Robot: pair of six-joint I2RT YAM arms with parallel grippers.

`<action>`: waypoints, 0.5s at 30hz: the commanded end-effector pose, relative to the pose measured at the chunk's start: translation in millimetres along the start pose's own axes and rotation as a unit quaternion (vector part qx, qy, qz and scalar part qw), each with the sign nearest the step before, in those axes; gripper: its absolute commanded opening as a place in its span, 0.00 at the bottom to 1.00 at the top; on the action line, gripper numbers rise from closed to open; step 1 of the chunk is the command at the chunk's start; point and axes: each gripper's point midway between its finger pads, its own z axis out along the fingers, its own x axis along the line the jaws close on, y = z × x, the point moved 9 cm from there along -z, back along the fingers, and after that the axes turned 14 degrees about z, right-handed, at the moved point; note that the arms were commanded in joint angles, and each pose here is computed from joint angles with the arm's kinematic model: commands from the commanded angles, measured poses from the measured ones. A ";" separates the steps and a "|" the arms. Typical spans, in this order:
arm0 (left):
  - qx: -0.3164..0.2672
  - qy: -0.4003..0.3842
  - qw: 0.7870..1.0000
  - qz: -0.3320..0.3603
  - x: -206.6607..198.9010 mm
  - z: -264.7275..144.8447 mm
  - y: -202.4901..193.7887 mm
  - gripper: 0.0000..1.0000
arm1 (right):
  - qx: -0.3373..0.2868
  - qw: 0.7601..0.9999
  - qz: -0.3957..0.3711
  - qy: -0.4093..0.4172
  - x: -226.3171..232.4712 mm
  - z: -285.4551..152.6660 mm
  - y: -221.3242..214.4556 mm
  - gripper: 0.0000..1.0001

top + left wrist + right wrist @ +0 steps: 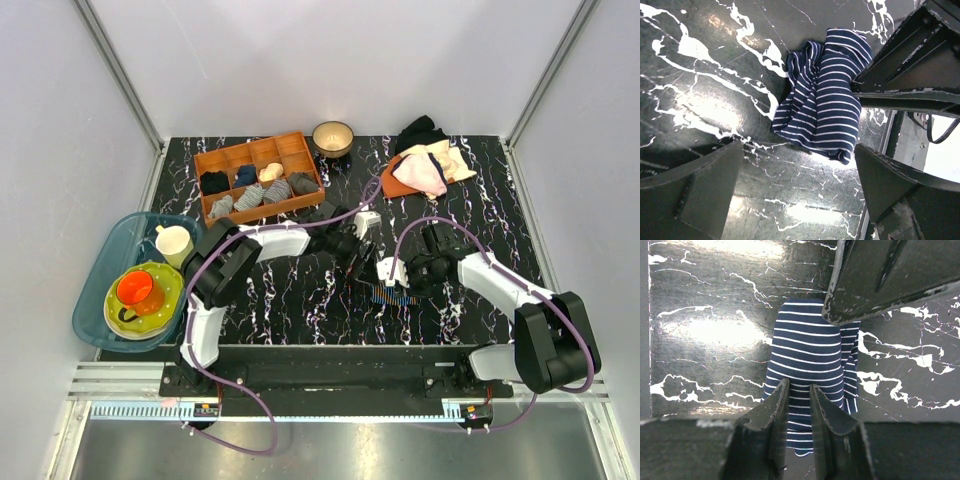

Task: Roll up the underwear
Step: Roll the underwear to the center of the board, then pick up the underwear from the center of the board.

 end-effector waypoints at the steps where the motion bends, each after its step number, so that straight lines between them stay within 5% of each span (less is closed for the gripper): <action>1: -0.019 -0.043 0.999 -0.002 0.4 17.0 5.6 0.99 | 0.070 0.997 0.018 0.006 9.5 2.7 -22.9 0.27; 10: 0.034 -0.099 0.994 -0.009 -9.7 51.5 -16.1 0.96 | 0.068 0.997 0.021 0.002 9.0 2.9 -22.4 0.27; 12: 0.050 -0.099 0.994 -0.004 -7.2 57.4 -21.7 0.90 | 0.066 0.998 0.019 0.001 9.1 2.8 -22.1 0.27; 15: 0.071 -0.105 0.992 -0.012 -7.0 60.2 -32.6 0.68 | 0.065 0.998 0.018 -0.001 9.0 2.3 -21.7 0.27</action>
